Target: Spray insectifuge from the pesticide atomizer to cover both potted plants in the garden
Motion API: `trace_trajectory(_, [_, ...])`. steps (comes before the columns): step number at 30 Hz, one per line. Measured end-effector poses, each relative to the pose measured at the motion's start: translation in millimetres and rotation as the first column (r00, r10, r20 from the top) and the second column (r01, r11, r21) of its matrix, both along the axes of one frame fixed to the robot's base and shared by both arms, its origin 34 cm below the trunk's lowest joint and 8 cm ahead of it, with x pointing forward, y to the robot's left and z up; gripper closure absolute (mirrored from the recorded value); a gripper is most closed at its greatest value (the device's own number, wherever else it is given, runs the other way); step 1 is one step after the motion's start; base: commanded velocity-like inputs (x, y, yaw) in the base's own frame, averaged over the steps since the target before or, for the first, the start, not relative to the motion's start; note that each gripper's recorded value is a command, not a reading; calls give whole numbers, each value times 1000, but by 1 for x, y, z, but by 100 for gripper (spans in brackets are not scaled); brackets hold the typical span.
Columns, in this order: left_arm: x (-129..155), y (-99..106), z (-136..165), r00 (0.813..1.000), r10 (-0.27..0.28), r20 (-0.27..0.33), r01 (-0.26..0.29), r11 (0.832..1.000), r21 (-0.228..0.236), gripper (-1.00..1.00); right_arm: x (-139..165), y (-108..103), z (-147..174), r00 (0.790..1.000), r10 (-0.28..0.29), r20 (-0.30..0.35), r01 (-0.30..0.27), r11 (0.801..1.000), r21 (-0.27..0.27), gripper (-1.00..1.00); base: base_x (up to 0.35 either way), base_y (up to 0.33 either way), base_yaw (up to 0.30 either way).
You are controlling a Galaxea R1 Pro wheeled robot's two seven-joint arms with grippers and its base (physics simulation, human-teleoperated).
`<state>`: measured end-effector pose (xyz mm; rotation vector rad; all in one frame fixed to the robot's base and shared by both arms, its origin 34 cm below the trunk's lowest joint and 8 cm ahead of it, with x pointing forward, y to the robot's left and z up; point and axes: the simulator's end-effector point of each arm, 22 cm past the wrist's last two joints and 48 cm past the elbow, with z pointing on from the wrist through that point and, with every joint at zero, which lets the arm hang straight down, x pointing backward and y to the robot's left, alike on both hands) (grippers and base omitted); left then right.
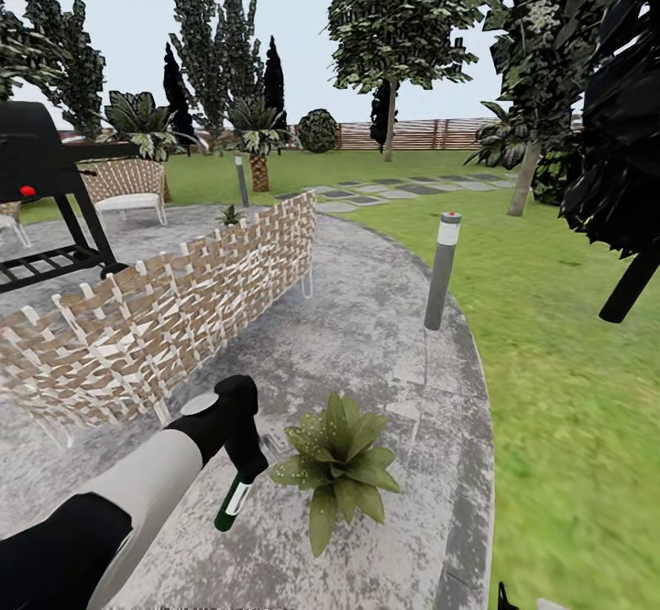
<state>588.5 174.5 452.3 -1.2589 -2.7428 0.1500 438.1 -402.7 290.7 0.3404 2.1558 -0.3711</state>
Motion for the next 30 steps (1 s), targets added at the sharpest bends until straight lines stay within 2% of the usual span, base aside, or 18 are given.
trace_trajectory(3, [2,-5,5,1000,-13,1,13,1000,-3,100,0,0,0,1000,0,0,0,1000,0,-100,170,-38,242])
trace_trajectory(8, [3,-11,13,1000,-15,-18,15,1000,-27,100,0,-1,0,1000,0,1,0,1000,-1,-100,273,-133,40])
trace_trajectory(11, [3,1,11,999,-28,-16,29,999,25,100,0,-2,1,1000,1,1,-1,1000,-3,-100,240,-189,1])
trace_trajectory(13, [0,3,10,999,-31,-24,32,999,31,100,0,-3,1,1000,0,1,0,1000,-4,-100,160,-231,0])
trace_trajectory(15, [-3,2,11,999,-31,-39,32,999,25,100,0,-3,1,1000,0,1,0,1000,-5,-100,40,-264,0])
trace_trajectory(22, [-1,2,13,999,-33,-37,34,999,28,100,0,-3,1,1000,0,1,0,1000,-5,-100,6,-272,10])
trace_trajectory(30, [0,1,15,999,-32,-32,33,999,27,100,0,-2,1,1000,0,0,0,1000,-3,-100,0,-273,249])
